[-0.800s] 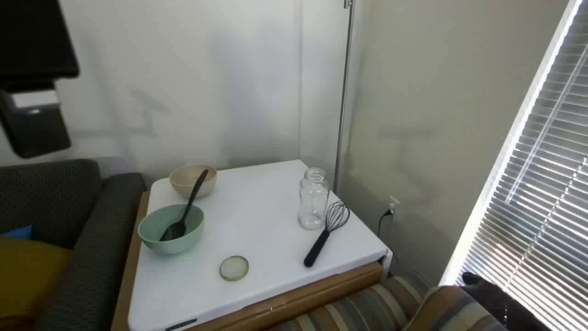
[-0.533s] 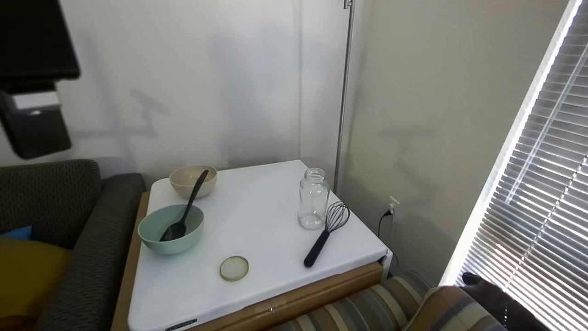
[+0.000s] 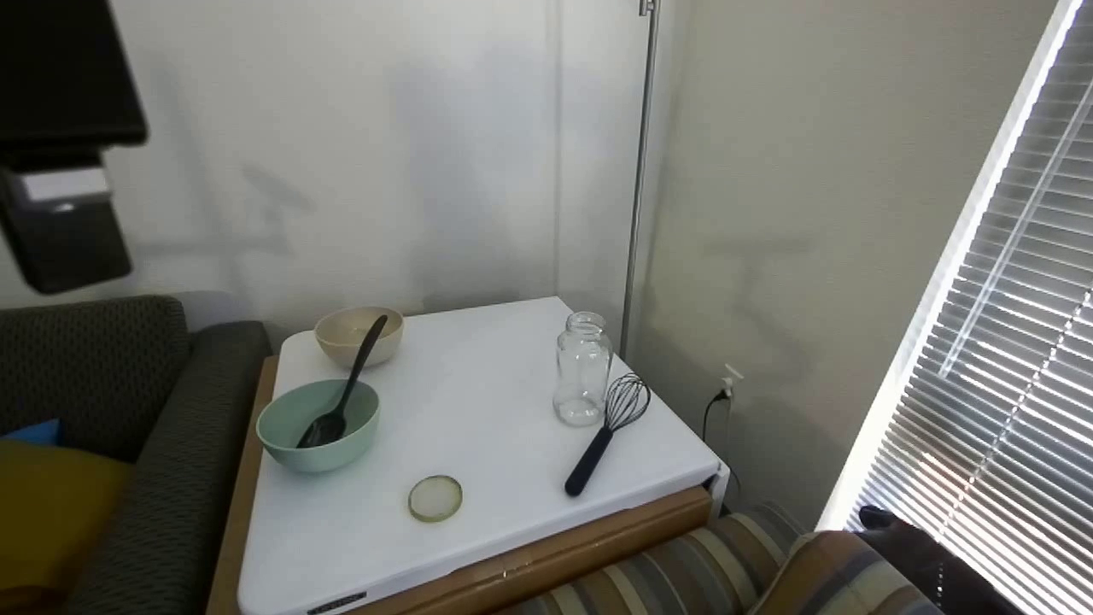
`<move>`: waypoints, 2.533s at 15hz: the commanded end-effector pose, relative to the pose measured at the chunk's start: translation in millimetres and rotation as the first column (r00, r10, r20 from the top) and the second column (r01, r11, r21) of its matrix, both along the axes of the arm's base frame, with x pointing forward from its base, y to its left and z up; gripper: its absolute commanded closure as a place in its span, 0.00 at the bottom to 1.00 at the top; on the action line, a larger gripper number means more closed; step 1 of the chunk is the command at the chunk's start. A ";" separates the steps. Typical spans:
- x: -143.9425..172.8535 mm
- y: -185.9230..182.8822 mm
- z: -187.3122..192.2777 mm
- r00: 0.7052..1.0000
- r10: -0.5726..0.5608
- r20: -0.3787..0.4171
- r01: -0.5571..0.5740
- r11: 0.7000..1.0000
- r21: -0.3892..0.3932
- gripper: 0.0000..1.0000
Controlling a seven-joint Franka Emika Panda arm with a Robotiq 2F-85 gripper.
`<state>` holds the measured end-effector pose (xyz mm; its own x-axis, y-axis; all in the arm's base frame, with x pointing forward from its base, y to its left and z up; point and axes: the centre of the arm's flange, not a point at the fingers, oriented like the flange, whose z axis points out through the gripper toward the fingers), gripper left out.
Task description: Turn the lid upside down
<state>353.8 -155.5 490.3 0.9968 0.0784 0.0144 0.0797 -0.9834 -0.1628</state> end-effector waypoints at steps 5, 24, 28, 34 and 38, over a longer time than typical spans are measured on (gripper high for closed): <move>12.6 1.7 -8.1 1.000 -0.001 0.022 -0.001 0.998 0.058 0.00; 120.1 2.4 -119.7 0.976 -0.108 0.190 0.055 0.962 0.267 0.00; 141.1 3.6 -137.0 0.954 -0.162 0.252 0.071 0.940 0.334 0.00; 145.0 15.5 -141.8 0.952 -0.188 0.243 0.086 0.923 0.375 0.00; 150.1 14.0 -144.9 0.951 -0.192 0.241 0.091 0.923 0.375 0.00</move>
<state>503.9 -141.5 345.4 0.9513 -0.1234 0.2826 0.0345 -0.8680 -0.4953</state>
